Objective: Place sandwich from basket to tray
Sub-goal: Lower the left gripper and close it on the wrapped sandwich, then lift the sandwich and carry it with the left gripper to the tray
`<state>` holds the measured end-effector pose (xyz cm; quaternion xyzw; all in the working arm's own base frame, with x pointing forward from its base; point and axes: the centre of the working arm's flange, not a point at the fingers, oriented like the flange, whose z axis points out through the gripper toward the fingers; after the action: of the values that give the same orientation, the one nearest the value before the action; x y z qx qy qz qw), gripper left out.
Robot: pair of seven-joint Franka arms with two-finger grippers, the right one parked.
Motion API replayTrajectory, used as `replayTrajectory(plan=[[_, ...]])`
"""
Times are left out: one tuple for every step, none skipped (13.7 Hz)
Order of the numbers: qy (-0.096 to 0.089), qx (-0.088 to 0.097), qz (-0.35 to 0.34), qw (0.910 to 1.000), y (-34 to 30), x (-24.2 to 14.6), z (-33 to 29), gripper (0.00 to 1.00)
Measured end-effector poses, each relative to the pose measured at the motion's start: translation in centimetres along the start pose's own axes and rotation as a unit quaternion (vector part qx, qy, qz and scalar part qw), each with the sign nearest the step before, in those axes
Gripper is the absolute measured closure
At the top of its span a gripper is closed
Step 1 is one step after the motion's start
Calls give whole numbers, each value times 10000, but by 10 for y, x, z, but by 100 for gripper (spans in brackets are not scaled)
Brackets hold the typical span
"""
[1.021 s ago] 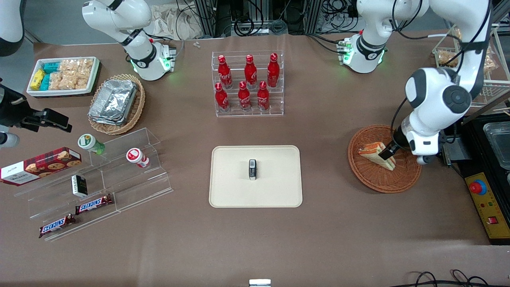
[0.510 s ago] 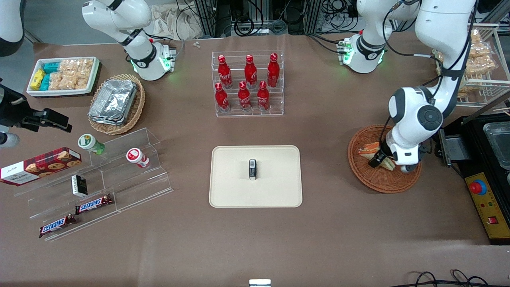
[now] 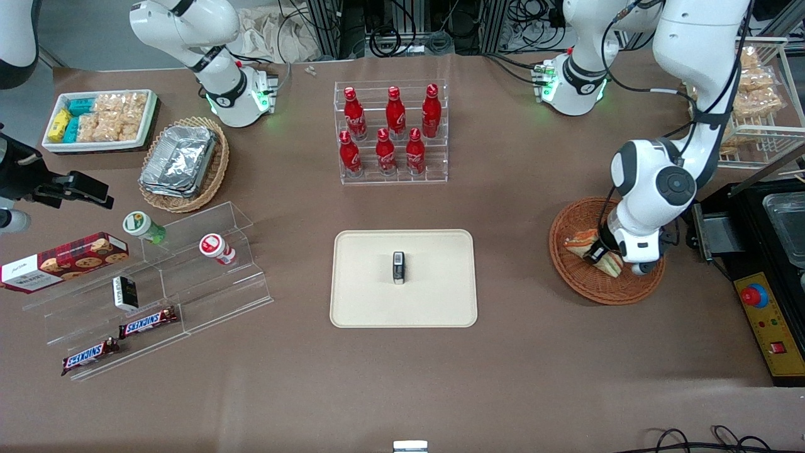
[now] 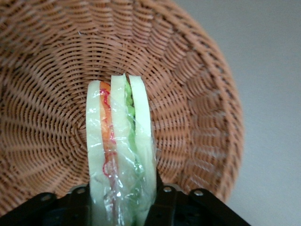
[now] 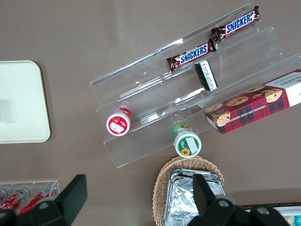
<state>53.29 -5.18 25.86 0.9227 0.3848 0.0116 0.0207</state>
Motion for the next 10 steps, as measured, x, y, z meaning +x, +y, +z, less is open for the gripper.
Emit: replayTrajectory(plan=[[-87, 45, 177, 9998, 2, -2, -24, 64], [-173, 79, 377, 9991, 2, -4, -53, 66], [-230, 79, 572, 9981, 1, -6, -85, 70], [-282, 74, 810, 9963, 0, -9, -118, 75], [-332, 76, 1091, 9934, 1, -12, -147, 80], [-366, 69, 1448, 9888, 5, -16, -175, 80], [-360, 44, 1851, 9821, 15, -22, -198, 80], [-306, -7, 2295, 9728, 31, -35, -216, 80], [-229, -67, 2694, 9627, 50, -53, -227, 80], [-184, -102, 3038, 9525, 70, -76, -231, 80]])
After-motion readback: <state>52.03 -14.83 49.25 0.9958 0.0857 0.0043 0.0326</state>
